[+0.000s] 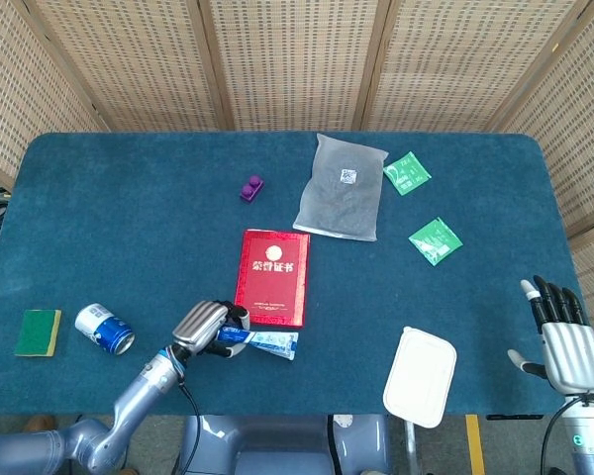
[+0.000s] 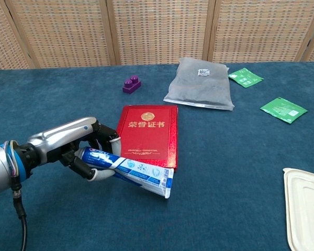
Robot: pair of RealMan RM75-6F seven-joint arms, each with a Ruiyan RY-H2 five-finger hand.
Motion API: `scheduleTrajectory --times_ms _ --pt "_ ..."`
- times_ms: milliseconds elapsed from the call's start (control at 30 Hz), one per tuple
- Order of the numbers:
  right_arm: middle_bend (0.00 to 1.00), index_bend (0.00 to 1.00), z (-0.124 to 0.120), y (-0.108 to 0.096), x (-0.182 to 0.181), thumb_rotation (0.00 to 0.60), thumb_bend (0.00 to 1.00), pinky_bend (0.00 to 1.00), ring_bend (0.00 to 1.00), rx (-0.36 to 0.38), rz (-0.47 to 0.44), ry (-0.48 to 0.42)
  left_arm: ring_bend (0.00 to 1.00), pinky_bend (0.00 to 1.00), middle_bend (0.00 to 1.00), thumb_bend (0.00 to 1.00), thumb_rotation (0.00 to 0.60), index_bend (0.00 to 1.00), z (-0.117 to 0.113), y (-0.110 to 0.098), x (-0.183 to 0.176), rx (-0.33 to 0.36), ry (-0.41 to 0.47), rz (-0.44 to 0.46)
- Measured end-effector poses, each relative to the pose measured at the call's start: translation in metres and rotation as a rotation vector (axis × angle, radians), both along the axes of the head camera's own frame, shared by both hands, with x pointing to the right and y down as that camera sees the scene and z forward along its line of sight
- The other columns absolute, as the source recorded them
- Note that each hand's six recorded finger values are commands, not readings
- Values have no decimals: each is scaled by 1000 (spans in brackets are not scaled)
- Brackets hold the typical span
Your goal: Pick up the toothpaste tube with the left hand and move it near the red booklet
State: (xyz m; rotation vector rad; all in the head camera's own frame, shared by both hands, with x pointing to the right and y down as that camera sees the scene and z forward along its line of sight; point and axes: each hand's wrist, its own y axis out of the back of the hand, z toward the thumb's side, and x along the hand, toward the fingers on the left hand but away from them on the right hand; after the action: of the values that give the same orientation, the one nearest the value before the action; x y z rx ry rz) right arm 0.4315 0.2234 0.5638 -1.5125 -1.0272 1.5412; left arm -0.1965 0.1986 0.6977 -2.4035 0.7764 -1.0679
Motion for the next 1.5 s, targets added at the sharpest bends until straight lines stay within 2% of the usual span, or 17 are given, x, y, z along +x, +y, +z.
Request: scheduleTrajectory --times_ms 367,433,467,567,600,700,933,1033,1167,1300,1367,1500 --pt "0 0 -2 0 1 600 0 0 0 2 4 -4 399 408 503 407 600 508 1 4 17 8 0 22" --pt "0 0 -2 0 1 600 0 0 0 3 4 -4 354 375 463 380 600 466 1 6 19 10 -5 34" --pt "0 0 -2 0 1 600 0 0 0 4 4 -4 291 335 411 344 600 421 1 7 19 10 -6 39" --pt "0 0 -3 0 1 600 0 0 0 4 4 -5 58 155 187 219 600 231 0 11 20 0 -5 50" --pt "0 0 -3 0 1 600 0 0 0 4 4 -5 13 89 118 187 600 156 0 12 20 -5 -5 53" --pt "0 0 -3 0 2 600 0 0 0 6 5 -6 0 5 34 146 600 56 -2 13 18 -9 -3 63" --pt "0 0 -4 1 1 600 0 0 0 6 2 -7 0 0 0 142 600 0 -7 15 8 -15 -29 85" --pt "0 0 -4 1 0 600 0 0 0 7 0 -8 0 0 0 142 600 0 -13 11 2 4 -30 71" --pt "0 0 -5 1 -1 600 0 0 0 7 0 -11 0 0 0 99 600 0 -27 -1 -8 65 -9 33" --pt "0 0 -7 1 -1 600 0 0 0 10 2 -17 0 0 0 63 600 0 -47 -20 -33 171 -18 -16" --pt "0 0 -8 1 -1 600 0 0 0 13 2 -23 0 0 0 55 600 0 -57 -29 -51 230 -47 -42" --pt "0 0 -11 0 -1 600 0 0 0 19 1 -34 0 0 0 49 600 0 -84 -43 -107 373 -176 -120"
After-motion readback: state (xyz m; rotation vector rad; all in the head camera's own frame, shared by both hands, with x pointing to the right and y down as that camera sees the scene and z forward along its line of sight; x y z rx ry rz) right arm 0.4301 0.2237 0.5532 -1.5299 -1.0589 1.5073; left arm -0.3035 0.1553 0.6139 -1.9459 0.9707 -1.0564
